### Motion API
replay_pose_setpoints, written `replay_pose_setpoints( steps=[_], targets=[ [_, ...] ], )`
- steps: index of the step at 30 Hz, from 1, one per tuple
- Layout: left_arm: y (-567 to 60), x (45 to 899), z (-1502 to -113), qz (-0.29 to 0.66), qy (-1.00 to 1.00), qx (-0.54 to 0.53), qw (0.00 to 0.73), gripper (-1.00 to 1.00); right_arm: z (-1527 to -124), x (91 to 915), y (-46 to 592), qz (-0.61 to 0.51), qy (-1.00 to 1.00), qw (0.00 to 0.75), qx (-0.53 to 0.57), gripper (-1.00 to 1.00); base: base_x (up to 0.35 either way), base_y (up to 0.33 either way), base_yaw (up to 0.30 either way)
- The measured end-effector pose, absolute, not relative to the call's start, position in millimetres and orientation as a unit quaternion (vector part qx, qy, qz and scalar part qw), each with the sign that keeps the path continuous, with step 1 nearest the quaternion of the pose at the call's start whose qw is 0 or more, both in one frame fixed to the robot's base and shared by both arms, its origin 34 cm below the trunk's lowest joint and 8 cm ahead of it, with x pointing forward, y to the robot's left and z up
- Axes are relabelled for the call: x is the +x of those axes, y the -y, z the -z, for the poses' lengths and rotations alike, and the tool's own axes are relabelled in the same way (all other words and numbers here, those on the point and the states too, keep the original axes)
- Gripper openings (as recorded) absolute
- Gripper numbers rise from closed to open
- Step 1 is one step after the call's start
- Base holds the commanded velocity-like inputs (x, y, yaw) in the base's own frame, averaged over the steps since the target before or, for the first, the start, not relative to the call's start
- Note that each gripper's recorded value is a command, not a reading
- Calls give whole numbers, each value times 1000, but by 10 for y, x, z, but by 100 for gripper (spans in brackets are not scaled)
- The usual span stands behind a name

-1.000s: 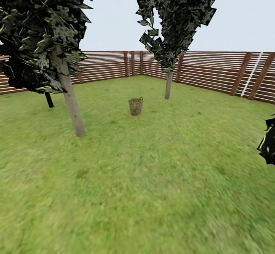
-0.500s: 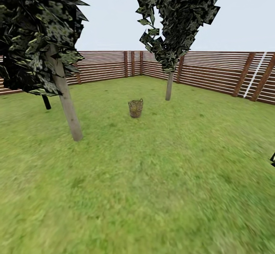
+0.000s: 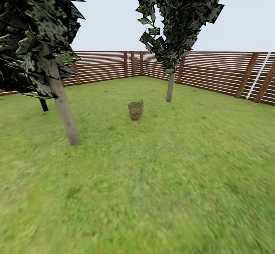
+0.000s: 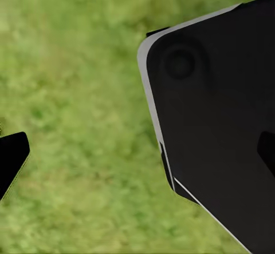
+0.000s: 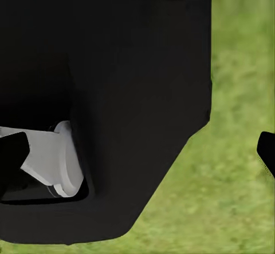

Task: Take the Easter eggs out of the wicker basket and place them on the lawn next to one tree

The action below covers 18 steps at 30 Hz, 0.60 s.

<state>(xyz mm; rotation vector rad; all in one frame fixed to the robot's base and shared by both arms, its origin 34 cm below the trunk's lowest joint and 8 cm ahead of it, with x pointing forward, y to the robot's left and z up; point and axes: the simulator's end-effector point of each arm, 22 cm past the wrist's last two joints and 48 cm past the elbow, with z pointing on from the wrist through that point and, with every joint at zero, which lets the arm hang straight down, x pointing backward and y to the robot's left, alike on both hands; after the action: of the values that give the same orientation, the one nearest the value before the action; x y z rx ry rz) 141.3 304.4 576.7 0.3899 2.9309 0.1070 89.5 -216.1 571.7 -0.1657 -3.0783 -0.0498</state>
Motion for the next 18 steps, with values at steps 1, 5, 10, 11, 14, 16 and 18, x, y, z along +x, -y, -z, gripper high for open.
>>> replay_pose_setpoints(
  steps=[1, 5, 10, 11, 14, 16, 18],
  targets=[
    [-3043, 1413, -5767, -36, -986, 131, 91, 100, -5716, 896, 2158, 16, 998, 29, -54, 100, 340, 0, 0],
    [-3041, 1413, -5767, -36, -986, 131, 91, 100, -5717, 897, 2148, 17, 998, 29, -54, 100, 340, 0, 0],
    [-3040, 1413, -5767, -36, -986, 131, 91, 100, -5717, 896, 2143, 17, 998, 29, -54, 100, 340, 0, 0],
    [-3040, 1413, -5767, -36, -986, 131, 91, 100, -5717, 896, 2144, 17, 998, 29, -54, 100, 340, 0, 0],
    [-3040, 1413, -5767, -36, -986, 131, 91, 100, -5717, 896, 2145, 17, 998, 29, -54, 100, 340, 0, 0],
    [-3040, 1413, -5767, -36, -986, 131, 91, 100, -5717, 897, 2146, 17, 998, 29, -55, 100, 340, 0, 0],
    [-3039, 1413, -5767, -36, -986, 131, 91, 100, -5717, 897, 2146, 17, 998, 29, -55, 100, 340, 0, 0]
  ],
)
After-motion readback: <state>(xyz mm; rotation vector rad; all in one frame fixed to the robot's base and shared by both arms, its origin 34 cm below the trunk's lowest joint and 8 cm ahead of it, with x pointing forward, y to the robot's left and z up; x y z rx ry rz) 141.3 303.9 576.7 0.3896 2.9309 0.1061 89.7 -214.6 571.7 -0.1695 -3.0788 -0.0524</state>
